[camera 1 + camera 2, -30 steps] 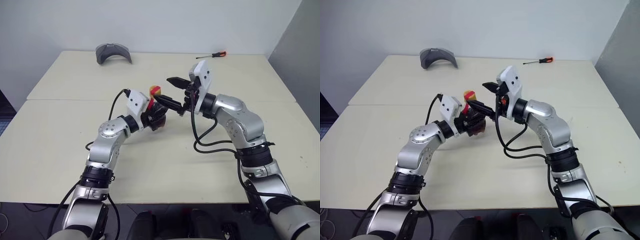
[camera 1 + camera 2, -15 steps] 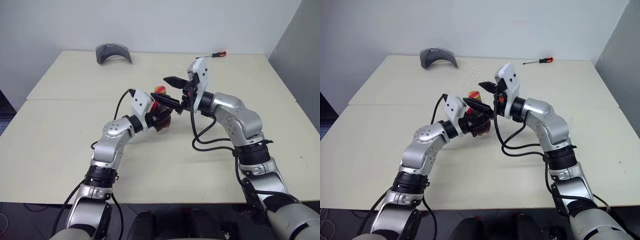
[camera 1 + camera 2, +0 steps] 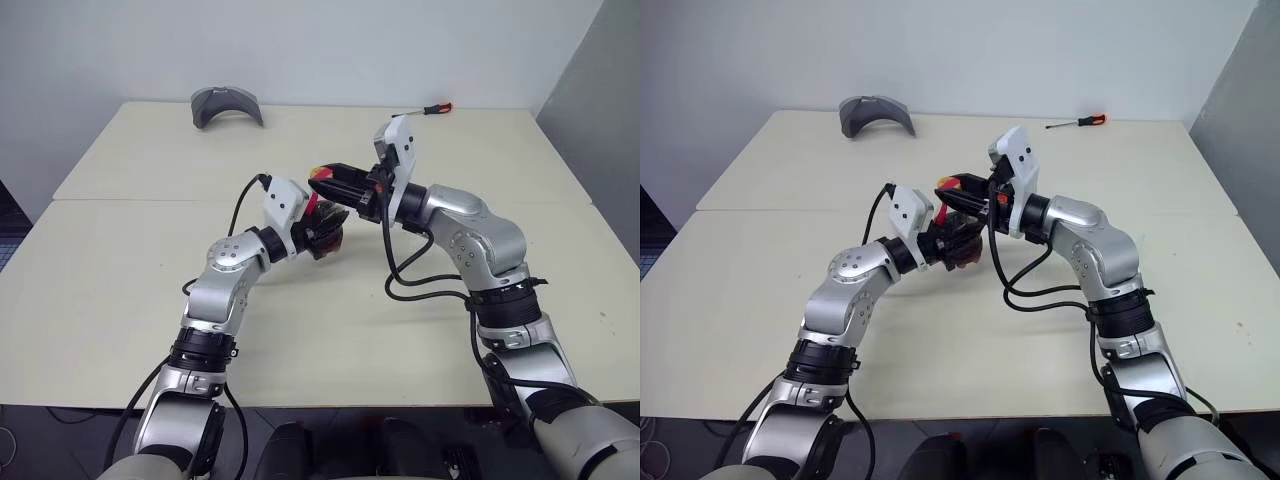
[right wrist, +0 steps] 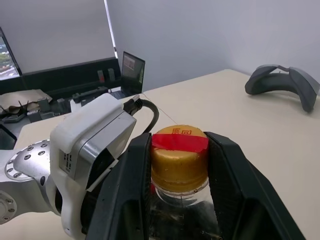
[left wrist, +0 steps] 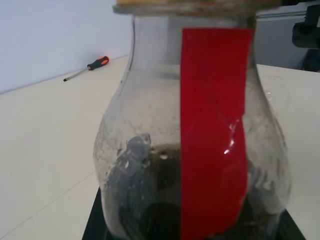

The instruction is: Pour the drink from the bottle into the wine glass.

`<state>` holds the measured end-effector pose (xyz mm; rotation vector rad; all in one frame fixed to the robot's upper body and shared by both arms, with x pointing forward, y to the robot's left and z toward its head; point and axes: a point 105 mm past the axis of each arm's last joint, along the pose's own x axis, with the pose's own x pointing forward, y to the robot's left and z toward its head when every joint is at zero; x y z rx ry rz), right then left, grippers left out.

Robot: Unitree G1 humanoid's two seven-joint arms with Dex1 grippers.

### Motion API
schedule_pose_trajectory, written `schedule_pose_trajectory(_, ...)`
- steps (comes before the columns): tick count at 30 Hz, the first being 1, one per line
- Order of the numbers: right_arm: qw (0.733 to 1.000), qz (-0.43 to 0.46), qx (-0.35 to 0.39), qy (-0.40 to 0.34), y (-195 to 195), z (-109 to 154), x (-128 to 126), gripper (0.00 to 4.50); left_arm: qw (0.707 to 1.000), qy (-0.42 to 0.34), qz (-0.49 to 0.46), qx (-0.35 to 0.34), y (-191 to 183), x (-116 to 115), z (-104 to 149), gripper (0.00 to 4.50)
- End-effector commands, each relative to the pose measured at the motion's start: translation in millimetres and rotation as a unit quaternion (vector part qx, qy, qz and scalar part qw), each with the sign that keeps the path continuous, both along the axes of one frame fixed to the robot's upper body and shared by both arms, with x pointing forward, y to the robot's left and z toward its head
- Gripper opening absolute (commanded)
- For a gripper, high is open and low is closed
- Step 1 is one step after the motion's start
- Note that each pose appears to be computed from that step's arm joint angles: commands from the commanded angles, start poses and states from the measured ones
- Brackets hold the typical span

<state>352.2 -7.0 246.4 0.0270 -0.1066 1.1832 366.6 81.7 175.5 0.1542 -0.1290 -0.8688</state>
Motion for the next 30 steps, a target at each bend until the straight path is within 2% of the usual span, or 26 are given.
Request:
schedule_pose_trajectory(1,0.995,0.083,0.041,-0.035,3.3,36.4,-23.5,1.24,0.998,-0.028,-0.051,-0.009,-10.0,-22.9,20.1,1.42)
schedule_pose_trajectory(6,0.982,0.179,0.036,-0.039,6.0,43.9,-44.4,1.24,0.995,-0.025,-0.093,-0.009,-11.8,-51.1,28.8,1.42)
schedule_pose_trajectory(15,0.946,0.321,-0.004,-0.051,21.1,40.9,-84.5,1.24,0.984,0.014,-0.177,-0.010,-21.4,-95.4,41.9,1.42)
schedule_pose_trajectory(18,0.939,0.340,-0.012,-0.048,23.0,39.6,-89.9,1.24,0.982,0.021,-0.190,-0.007,-23.5,-103.9,42.4,1.42)
schedule_pose_trajectory(21,0.944,0.327,-0.004,-0.040,23.2,42.1,-82.3,1.24,0.983,0.019,-0.181,-0.005,-22.6,-101.4,42.6,1.42)
schedule_pose_trajectory(26,0.965,0.262,0.011,-0.031,10.8,42.1,-65.3,2.93,0.989,0.020,-0.146,-0.017,-17.4,-90.7,44.8,1.42)
schedule_pose_trajectory(30,0.977,0.209,0.023,-0.018,-4.5,42.3,-60.5,4.34,0.994,0.049,-0.100,-0.003,4.5,-80.8,22.9,1.42)
